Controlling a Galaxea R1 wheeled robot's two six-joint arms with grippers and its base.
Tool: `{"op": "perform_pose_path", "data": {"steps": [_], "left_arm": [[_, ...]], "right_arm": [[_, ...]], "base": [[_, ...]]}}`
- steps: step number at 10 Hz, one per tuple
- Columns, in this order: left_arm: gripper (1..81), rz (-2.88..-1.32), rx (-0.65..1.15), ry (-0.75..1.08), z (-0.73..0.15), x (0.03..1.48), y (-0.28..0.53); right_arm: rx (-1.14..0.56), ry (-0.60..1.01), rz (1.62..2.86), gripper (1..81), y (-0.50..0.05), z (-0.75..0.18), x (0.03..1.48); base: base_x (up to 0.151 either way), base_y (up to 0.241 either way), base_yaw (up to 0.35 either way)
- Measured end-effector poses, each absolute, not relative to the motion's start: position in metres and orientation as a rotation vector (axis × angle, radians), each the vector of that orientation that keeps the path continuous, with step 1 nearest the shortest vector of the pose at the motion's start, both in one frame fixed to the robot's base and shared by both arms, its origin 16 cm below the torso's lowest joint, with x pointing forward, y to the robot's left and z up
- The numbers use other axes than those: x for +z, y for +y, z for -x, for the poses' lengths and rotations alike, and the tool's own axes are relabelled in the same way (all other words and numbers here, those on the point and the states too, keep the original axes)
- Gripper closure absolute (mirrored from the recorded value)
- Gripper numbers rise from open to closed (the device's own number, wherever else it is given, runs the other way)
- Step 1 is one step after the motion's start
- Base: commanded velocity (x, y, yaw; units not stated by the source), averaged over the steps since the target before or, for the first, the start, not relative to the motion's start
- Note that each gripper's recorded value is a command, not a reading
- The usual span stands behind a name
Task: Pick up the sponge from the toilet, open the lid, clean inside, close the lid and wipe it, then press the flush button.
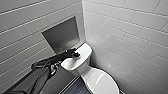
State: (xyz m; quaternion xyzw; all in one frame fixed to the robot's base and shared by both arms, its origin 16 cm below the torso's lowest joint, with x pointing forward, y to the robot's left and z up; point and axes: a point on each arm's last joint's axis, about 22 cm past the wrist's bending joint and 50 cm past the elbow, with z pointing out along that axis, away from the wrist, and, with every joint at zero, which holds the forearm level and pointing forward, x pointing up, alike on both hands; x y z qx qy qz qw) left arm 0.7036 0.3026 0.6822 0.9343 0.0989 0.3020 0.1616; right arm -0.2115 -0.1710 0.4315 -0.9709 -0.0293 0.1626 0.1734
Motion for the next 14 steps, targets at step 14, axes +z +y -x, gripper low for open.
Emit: {"op": "perform_pose_path", "data": {"steps": [14], "left_arm": [[81.1, -2.750, 1.026, 0.156, -0.708, 0.669, 0.284]], "right_arm": [[0.449, -0.062, 2.726, 81.1, -0.157, 0.220, 0.439]], "base": [[0.000, 0.000, 0.000]]}}
